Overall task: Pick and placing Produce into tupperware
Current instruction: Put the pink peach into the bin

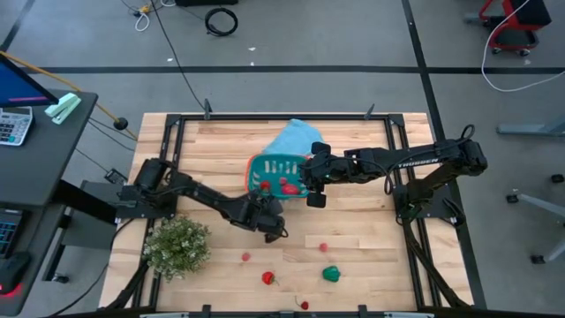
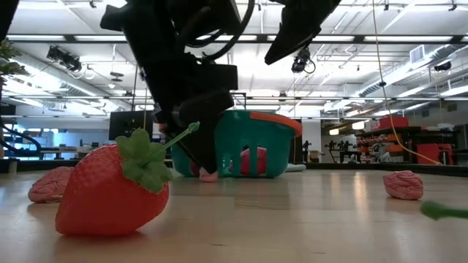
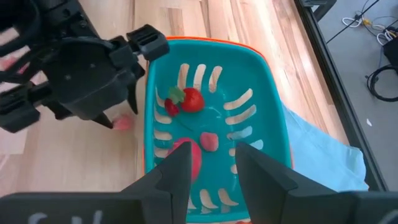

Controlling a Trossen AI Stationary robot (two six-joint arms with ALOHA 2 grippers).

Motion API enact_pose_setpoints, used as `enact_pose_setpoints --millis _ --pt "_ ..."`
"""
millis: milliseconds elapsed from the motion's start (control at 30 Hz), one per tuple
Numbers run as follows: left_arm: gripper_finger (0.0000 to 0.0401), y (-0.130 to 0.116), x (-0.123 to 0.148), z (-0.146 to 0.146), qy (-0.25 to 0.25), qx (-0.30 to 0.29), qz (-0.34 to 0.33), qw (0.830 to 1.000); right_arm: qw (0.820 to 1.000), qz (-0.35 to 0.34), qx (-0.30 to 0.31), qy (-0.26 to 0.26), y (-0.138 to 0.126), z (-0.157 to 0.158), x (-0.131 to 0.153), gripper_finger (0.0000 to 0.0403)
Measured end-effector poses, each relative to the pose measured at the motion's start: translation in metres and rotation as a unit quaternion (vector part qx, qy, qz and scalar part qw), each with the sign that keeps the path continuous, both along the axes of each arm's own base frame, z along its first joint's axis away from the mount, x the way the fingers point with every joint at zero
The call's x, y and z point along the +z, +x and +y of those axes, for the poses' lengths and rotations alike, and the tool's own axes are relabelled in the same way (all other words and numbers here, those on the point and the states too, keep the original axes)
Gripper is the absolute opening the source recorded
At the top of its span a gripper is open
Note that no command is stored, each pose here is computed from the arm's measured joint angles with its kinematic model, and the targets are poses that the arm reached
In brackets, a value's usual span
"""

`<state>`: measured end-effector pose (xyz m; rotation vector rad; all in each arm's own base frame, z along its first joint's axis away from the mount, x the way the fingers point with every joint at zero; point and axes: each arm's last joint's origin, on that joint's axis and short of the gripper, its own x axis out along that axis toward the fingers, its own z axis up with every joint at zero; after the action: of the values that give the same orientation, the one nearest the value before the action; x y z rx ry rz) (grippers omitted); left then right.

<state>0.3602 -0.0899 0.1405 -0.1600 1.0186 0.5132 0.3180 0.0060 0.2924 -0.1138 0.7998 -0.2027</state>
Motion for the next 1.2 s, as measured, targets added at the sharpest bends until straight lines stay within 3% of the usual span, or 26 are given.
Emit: enact_pose_setpoints --millis 300,433,600,667,967,1200 --pt "0.0174 0.006 -0.010 0.007 -0.003 0.010 -0.003 1.000 1.000 0.002 0.002 -0.002 0.000 0.000 0.000 0.0132" --pt "0.0127 0.007 -0.011 0.007 -0.001 0.009 0.000 1.000 1.000 0.004 0.002 -0.003 0.000 0.000 0.000 0.0132" --pt "0.0041 0.005 -0.009 0.005 0.008 -0.007 0.008 1.000 1.000 0.004 0.003 -0.003 0.000 0.000 0.000 0.0132" --pt "0.0032 0.001 -0.004 0.002 0.010 -0.019 0.014 1.000 1.000 0.004 0.002 -0.003 0.000 0.000 0.000 0.0132" --pt "0.0032 -0.036 0.075 -0.020 0.017 -0.061 -0.047 0.997 1.000 0.004 0.003 -0.003 0.000 0.000 0.000 0.0132" --pt "0.0032 -0.047 0.125 0.021 0.119 -0.067 -0.089 0.987 1.000 0.004 0.003 -0.003 0.000 0.000 0.000 0.0132"
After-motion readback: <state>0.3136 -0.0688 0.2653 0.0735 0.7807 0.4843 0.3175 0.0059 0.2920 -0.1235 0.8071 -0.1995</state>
